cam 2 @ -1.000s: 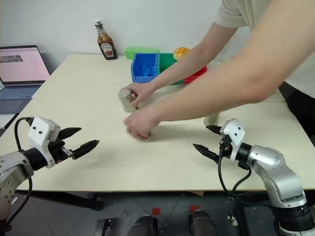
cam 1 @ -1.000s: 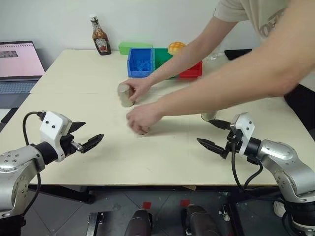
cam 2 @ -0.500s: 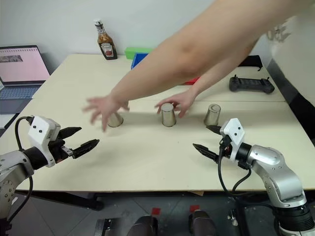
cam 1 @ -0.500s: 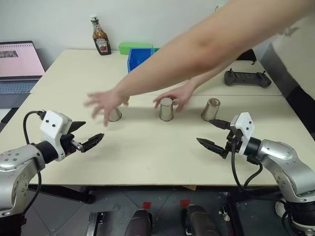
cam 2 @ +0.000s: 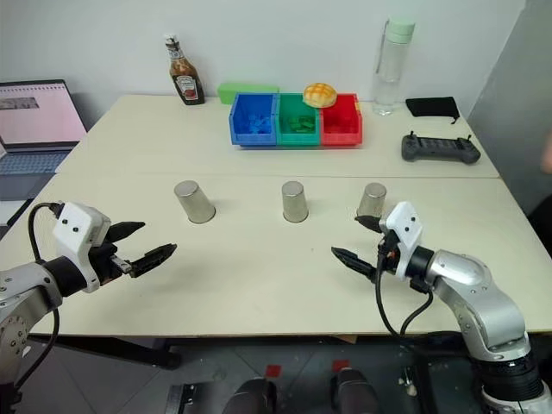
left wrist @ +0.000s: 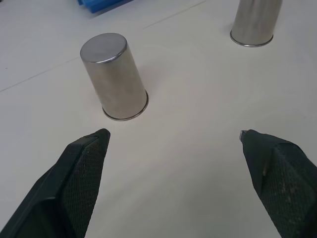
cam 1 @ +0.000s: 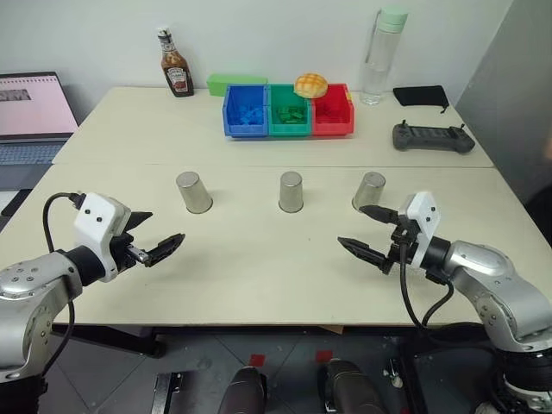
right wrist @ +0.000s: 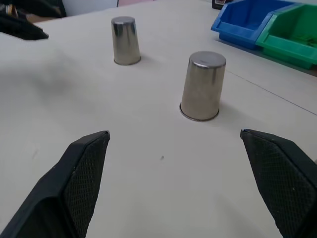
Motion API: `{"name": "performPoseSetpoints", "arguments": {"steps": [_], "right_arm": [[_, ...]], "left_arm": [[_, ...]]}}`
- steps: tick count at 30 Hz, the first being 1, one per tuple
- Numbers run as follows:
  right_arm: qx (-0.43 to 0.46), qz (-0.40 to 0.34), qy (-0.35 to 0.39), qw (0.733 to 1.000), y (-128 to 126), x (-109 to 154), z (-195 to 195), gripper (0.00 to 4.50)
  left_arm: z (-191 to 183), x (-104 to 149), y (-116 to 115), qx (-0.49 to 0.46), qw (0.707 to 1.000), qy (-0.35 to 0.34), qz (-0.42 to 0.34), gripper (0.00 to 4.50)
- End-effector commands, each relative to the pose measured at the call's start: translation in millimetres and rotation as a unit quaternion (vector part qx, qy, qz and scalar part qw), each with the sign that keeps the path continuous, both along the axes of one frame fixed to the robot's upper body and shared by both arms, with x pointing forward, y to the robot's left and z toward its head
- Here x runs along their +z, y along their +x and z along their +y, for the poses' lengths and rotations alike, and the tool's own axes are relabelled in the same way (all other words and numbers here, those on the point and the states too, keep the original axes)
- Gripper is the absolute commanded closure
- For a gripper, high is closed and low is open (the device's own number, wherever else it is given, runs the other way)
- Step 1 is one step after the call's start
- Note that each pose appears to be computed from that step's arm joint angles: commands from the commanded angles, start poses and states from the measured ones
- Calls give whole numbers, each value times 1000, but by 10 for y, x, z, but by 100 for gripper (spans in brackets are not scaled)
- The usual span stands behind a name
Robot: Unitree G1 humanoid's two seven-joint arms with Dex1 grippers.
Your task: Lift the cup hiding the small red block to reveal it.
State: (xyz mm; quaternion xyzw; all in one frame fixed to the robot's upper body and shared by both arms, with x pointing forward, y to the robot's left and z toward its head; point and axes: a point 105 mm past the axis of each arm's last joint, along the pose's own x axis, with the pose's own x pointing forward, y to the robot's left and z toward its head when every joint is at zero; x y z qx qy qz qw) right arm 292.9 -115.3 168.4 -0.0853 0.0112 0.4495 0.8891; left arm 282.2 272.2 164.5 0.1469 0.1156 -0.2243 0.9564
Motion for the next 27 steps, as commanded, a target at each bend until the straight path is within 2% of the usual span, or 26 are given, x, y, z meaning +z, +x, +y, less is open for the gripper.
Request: {"name": "performPoseSetpoints", "arguments": {"steps": [1, 6, 9, 16, 21, 27], "right_arm": [[14, -2, 11, 1000, -30, 77, 100, 0], [21, 6, 7, 1000, -9, 29, 215, 0], [11, -2, 11, 1000, 86, 45, 315, 0], [-42, -6, 6, 999, 459, 76, 595, 0], [-57, 3, 7, 998, 737, 126, 860, 0], [-103, 10, 14, 995, 1099, 150, 984, 0]], "left_arm": [[-31, 142, -26, -13, 1000, 17, -17, 3], [-104, 139, -57, -26, 999, 19, -16, 3], [-148, 147, -47, -33, 999, 20, -16, 3], [-354, 182, -46, -83, 996, 13, -6, 3], [-390, 210, -2, -92, 996, 12, -5, 3], [-418, 218, 19, -97, 995, 13, -6, 3]]}}
